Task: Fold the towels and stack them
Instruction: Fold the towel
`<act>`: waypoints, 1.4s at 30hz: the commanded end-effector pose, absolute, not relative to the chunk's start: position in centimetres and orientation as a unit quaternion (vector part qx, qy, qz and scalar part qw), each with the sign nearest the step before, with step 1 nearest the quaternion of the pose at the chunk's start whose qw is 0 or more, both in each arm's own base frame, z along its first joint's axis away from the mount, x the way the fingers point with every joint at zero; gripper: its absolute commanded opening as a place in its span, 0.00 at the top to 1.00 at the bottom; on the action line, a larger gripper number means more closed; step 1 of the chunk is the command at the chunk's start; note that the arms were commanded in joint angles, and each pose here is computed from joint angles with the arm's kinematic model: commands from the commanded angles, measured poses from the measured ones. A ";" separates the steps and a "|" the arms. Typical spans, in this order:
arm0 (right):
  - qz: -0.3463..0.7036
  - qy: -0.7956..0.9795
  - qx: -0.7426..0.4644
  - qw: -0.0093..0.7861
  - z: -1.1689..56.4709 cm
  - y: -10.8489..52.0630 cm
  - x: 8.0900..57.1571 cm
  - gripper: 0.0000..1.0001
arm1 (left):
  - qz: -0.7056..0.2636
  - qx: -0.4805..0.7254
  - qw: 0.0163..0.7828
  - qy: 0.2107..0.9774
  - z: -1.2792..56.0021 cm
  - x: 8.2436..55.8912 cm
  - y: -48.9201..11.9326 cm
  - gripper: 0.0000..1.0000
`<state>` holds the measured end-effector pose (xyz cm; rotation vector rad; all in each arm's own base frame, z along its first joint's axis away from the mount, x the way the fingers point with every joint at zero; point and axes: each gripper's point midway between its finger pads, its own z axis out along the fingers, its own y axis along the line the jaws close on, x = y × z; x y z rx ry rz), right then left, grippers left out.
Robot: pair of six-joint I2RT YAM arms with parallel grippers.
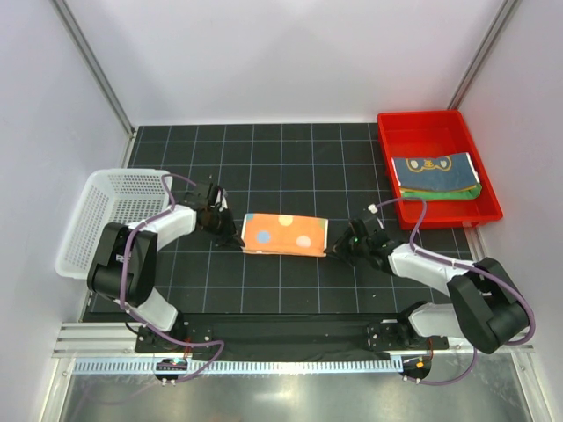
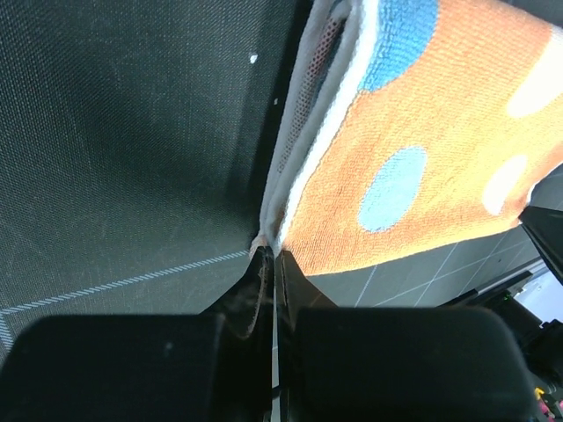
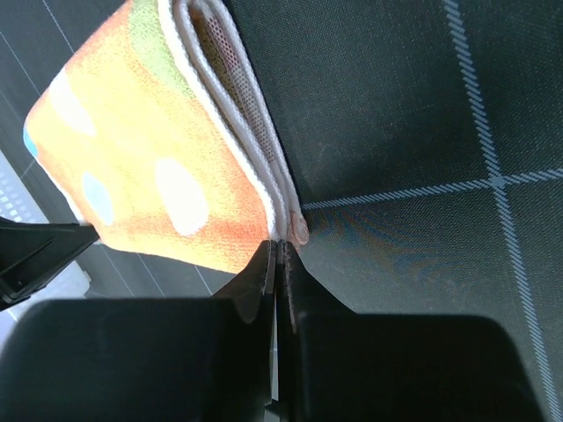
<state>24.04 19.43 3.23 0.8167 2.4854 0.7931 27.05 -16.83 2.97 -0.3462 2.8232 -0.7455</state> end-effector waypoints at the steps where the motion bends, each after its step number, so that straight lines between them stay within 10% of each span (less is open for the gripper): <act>1: 0.288 0.881 0.281 0.249 5.6 19.5 26.0 0.99 | -0.265 -0.108 0.121 0.951 4.9 28.1 -17.3 1.00; 32: 0.189 0.910 0.249 0.274 2.4 15.8 24.8 0.99 | -0.262 -0.123 0.088 0.953 1.9 23.5 -17.3 0.99; 38: 0.174 0.914 0.229 0.287 3.3 15.2 25.0 0.81 | -0.268 -0.112 0.091 0.953 3.0 23.0 -17.4 0.66; 42: 0.163 0.915 0.208 0.306 5.9 14.6 25.2 0.71 | -0.253 -0.089 0.106 0.958 5.1 23.7 -17.0 0.62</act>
